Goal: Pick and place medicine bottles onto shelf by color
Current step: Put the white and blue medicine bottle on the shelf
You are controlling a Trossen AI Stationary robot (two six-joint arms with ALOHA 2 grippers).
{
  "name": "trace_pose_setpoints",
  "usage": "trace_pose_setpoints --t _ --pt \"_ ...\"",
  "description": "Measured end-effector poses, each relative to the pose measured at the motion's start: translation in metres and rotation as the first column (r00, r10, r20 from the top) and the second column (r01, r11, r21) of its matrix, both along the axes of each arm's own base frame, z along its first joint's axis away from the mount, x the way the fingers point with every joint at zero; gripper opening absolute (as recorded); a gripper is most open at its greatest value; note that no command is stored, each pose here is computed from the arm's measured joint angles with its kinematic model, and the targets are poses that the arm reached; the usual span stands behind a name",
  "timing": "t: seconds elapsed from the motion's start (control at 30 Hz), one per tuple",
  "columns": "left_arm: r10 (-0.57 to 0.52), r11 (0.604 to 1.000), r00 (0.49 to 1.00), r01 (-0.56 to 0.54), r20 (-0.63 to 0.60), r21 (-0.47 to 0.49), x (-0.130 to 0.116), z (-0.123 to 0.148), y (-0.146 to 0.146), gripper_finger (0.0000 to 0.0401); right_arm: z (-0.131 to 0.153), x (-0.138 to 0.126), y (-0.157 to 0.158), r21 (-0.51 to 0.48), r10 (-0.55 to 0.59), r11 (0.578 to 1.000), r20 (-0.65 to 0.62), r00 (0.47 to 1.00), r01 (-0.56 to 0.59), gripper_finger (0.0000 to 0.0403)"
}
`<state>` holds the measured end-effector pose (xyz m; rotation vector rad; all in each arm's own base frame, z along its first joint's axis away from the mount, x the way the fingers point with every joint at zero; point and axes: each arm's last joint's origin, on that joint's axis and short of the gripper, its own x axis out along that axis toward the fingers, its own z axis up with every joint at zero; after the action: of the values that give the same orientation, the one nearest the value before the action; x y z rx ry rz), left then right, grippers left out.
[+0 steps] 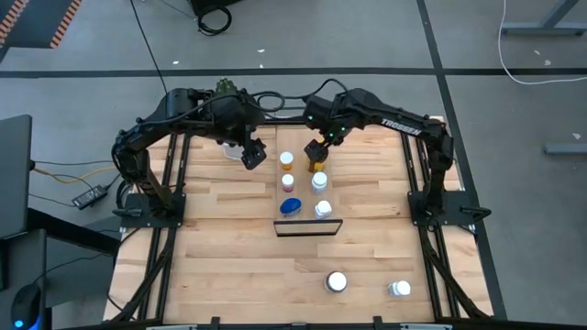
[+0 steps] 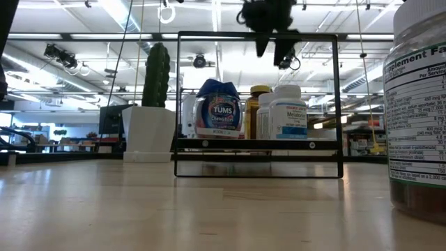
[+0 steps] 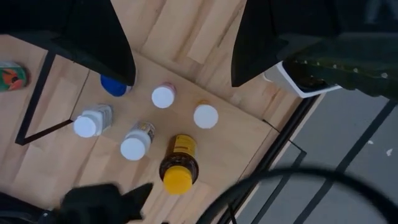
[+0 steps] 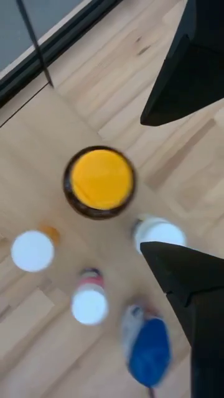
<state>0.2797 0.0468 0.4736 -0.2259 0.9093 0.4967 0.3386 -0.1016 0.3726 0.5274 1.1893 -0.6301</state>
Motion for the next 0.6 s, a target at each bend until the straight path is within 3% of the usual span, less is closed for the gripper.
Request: trace_pose_setpoints --t 0.17,0.37,0.6 --pt "-0.012 1.0 1.0 0.012 0.008 -0.013 0.001 0.0 -0.007 0.027 0.02 -0.004 0.021 -0.011 0.085 0.996 0.009 0.996 -0.085 0.0328" --pt "-0.01 0.999 1.0 0.011 0.028 -0.047 0.003 0.0 -0.021 0.027 0.019 0.001 0.066 0.008 0.218 0.976 0.007 0.976 -0.218 0.0328" --pt "-0.009 0.994 0.998 0.015 0.056 -0.104 0.004 0.0 -0.046 0.027 0.03 -0.009 0.12 0.029 0.269 0.962 0.054 0.962 -0.271 0.0328"
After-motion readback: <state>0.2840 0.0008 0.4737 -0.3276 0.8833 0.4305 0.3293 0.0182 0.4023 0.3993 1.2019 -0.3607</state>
